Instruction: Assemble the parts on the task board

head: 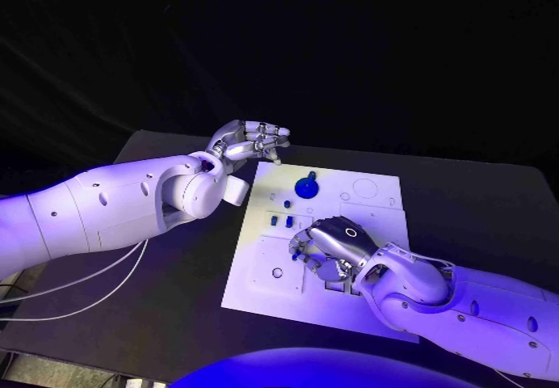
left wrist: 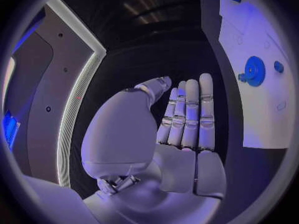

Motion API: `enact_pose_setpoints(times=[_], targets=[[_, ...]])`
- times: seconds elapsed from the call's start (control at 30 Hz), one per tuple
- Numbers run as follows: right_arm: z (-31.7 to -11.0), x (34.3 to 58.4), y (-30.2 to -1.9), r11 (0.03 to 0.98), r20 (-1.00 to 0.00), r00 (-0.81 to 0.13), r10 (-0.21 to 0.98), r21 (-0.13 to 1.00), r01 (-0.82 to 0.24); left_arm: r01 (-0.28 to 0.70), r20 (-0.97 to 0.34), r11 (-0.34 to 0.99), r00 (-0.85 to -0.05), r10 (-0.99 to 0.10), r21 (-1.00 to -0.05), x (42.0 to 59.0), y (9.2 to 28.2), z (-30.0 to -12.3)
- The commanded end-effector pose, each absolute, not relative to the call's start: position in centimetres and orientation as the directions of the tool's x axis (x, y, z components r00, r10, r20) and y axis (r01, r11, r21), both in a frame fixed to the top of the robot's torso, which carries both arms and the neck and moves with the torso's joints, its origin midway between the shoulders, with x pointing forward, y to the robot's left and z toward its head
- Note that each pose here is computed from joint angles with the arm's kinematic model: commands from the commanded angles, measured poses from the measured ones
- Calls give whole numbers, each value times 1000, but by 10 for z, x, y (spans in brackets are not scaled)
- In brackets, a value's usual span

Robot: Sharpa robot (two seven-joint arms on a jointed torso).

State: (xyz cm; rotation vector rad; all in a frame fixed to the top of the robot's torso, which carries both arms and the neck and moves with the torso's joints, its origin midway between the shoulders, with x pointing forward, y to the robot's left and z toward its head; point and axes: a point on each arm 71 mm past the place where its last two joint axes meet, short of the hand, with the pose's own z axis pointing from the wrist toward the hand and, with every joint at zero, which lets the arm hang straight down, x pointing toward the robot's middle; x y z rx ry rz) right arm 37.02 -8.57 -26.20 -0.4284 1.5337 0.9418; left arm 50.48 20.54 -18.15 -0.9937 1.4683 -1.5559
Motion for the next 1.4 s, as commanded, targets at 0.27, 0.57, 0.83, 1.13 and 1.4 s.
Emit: enact_pose_setpoints(times=[0.27,0.57,0.83,1.13,1.4], targets=[[-265,367,-85,593,-951,-231,205,308,-744,13,47,-58,-416,-908,-998,505,205,-181],[-266,368,-84,617,-961,-213,178,278,-736,12,47,-57,-415,-909,-998,505,206,-181],[-268,366,-79,628,-969,-211,125,242,-740,10,48,-57,-417,-908,-998,505,205,-181],[-269,366,-77,623,-970,-216,113,239,-745,8,48,-56,-418,-907,-998,505,205,-181],[-267,367,-83,632,-968,-199,151,249,-734,6,48,-55,-417,-908,-998,505,206,-182]])
